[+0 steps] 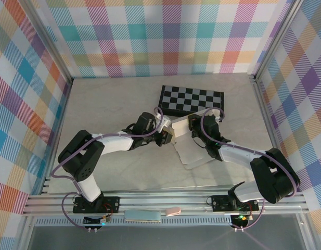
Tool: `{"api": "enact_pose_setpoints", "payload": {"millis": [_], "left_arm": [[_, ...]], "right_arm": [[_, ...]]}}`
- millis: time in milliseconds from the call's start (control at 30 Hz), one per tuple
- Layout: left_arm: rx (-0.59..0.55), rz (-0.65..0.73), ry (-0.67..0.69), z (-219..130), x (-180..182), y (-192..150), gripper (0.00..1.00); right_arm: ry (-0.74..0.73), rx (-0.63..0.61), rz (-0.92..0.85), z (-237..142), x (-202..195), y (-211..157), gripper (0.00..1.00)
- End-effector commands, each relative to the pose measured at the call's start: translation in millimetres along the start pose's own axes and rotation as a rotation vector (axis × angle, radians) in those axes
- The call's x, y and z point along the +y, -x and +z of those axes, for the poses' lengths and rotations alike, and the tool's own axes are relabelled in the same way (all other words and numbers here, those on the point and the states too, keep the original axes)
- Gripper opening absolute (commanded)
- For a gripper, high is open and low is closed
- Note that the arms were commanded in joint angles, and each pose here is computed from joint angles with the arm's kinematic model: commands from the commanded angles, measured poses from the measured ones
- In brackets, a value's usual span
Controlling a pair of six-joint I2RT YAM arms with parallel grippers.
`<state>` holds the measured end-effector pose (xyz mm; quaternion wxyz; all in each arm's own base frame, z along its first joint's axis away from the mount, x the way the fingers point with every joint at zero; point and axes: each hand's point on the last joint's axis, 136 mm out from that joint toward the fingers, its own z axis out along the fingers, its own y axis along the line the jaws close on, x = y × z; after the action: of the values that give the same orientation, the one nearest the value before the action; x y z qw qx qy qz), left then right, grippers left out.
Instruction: Fold the paper box
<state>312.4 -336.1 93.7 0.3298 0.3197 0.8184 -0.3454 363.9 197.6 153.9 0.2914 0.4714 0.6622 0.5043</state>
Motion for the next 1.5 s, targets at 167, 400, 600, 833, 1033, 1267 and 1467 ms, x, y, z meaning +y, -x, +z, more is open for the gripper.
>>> {"api": "enact_pose_setpoints", "payload": {"millis": [167, 400, 600, 833, 1033, 1267, 1467], "left_arm": [[-0.171, 0.005, -0.023, 9.1, -8.1, 44.9, 0.29], [-0.239, -0.074, 0.012, 9.2, 0.1, 55.2, 0.3], [-0.274, -0.081, 0.026, 5.8, 1.5, 72.1, 0.27], [-0.293, -0.077, -0.033, 2.3, -10.7, 82.2, 0.29], [-0.251, -0.069, -0.058, 9.3, -11.1, 75.5, 0.25], [-0.233, -0.072, 0.027, 9.1, 7.1, 66.5, 0.29], [-0.229, -0.089, 0.054, 3.6, 16.3, 56.1, 0.31]], "right_arm": [[-0.055, 0.096, 0.017, -0.8, -9.7, -22.5, 0.0], [-0.069, 0.1, 0.036, -0.2, -15.2, -23.0, 0.0], [-0.126, 0.077, 0.074, -7.4, -6.2, -21.1, 0.0], [-0.132, 0.057, 0.081, -8.5, 0.1, -14.9, 0.0], [-0.142, 0.061, 0.088, -7.6, -9.8, -14.3, 0.0], [-0.167, 0.059, 0.073, -8.0, -20.7, -12.9, 0.0], [-0.161, 0.057, 0.044, -4.2, -26.4, -8.1, 0.0]]}}
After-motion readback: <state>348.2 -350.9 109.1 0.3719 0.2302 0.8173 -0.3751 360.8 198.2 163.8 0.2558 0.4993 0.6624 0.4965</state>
